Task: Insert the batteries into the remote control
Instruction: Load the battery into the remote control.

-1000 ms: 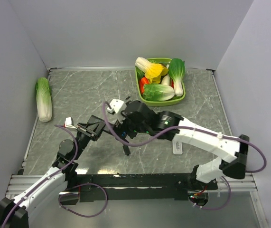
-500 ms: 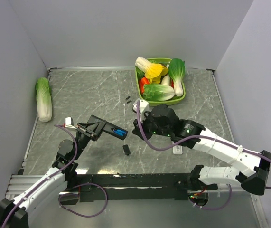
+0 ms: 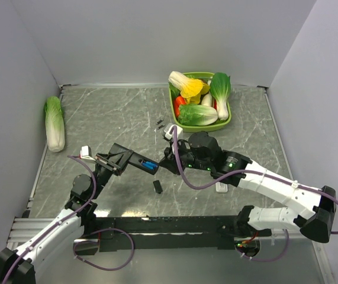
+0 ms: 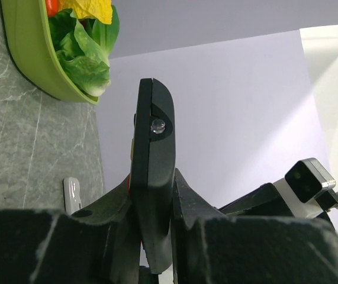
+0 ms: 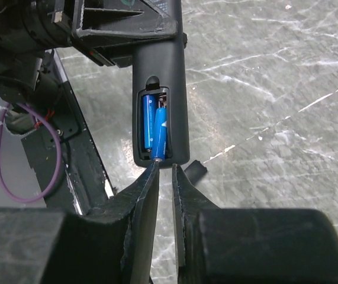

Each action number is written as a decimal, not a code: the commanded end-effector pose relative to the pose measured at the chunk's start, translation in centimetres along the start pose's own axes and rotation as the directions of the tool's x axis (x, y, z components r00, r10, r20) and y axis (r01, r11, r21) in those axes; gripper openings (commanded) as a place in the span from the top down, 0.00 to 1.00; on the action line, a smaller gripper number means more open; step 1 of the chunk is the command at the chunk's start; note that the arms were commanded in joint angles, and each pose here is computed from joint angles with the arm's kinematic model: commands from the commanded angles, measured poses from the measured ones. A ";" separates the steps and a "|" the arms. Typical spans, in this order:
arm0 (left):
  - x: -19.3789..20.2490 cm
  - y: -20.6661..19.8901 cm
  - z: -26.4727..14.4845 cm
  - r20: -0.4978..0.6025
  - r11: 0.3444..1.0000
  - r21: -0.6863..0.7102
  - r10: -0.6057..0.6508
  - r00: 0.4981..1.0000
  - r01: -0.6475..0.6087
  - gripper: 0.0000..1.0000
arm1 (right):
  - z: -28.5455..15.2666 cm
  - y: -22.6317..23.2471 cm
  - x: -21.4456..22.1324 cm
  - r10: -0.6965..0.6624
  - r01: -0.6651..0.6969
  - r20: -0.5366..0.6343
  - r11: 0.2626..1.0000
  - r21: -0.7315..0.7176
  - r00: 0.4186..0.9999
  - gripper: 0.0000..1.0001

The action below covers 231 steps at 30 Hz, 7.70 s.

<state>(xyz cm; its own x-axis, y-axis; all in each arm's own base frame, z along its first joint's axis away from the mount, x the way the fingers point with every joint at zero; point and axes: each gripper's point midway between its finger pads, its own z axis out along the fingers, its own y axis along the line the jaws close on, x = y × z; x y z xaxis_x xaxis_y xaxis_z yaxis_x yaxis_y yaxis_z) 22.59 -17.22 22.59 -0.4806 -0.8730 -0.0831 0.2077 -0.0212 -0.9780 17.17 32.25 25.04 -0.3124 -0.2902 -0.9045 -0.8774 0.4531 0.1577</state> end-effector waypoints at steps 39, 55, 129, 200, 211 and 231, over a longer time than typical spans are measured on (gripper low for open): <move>1.3 6.2 -2.8 -0.044 0.996 -0.089 -0.015 0.999 0.011 0.99 | -1.0 -0.1 -2.6 -0.016 0.016 0.052 1.000 -0.006 0.999 0.66; 1.3 5.1 -2.7 -0.051 0.999 -0.046 0.005 0.999 -0.007 0.99 | -0.9 -0.7 -1.1 0.393 -0.378 0.170 0.919 -0.113 0.904 0.16; 1.5 3.4 -2.6 -0.063 1.000 0.012 0.011 0.998 -0.011 0.99 | 0.9 1.1 -0.2 0.707 -0.609 0.197 0.692 -0.387 0.679 0.64; 1.5 2.8 -2.5 -0.065 1.000 0.025 0.014 0.998 -0.013 0.99 | 1.3 1.6 -0.7 0.677 -0.576 0.220 0.722 -0.382 0.703 0.57; 1.7 2.3 -2.3 -0.076 0.999 0.033 0.042 0.996 -0.040 0.99 | 2.0 1.0 -0.4 0.658 -0.588 0.219 0.747 -0.310 0.721 0.66; 1.9 2.6 -1.2 -0.110 0.965 -0.005 0.259 0.960 -0.261 0.99 | 6.3 -2.7 4.1 0.493 -0.497 0.067 0.858 0.132 0.868 0.80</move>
<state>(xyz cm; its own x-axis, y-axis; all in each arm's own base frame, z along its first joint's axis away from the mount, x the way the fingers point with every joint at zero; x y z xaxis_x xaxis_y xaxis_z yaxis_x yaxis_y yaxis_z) 22.97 -16.57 20.49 -0.4086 -0.8541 -0.3219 0.2747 0.2212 -0.9357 18.87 34.67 17.39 -0.7579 0.0491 -0.6505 -0.5068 0.5836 0.6345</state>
